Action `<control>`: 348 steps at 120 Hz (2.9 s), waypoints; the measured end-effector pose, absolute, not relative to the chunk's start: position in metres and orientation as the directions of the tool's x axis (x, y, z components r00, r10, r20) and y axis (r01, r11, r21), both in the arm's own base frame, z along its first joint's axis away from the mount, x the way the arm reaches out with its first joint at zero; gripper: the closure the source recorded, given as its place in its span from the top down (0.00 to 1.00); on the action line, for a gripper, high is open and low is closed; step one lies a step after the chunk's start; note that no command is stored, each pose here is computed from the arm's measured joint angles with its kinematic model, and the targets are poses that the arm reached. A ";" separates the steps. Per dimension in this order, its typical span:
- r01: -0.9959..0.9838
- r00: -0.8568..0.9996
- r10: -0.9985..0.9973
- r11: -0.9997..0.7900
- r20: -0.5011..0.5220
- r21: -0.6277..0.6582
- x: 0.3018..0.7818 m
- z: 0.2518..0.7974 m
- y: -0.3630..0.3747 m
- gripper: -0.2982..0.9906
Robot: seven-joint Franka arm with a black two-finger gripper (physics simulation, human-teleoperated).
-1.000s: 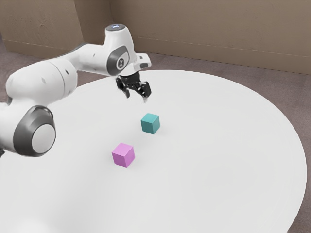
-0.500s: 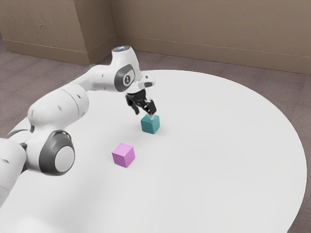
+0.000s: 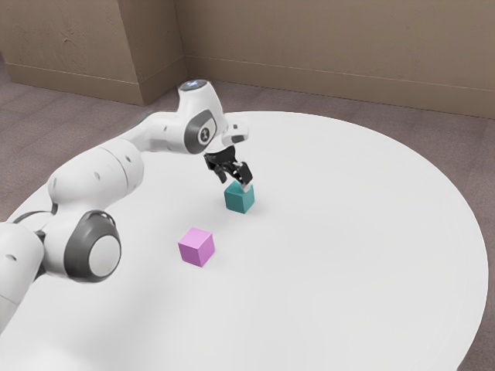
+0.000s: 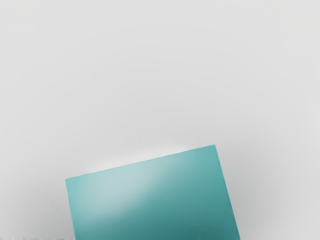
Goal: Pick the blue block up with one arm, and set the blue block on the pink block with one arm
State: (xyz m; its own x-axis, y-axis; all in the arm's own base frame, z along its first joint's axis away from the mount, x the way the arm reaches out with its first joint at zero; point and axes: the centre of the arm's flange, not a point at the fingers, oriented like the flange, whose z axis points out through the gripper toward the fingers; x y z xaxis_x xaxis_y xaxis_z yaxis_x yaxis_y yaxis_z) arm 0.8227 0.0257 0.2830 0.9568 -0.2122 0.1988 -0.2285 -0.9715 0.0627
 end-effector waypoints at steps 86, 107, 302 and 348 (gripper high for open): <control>-0.200 0.954 -0.174 -0.976 0.243 0.085 0.824 0.255 0.023 0.75; -0.191 0.955 -0.164 -0.978 0.247 0.088 0.825 0.248 0.024 0.75; -0.058 0.956 -0.068 -0.997 0.286 -0.041 0.623 0.328 0.024 0.52; 0.027 0.971 0.038 -0.999 0.236 0.047 0.607 0.339 0.011 0.52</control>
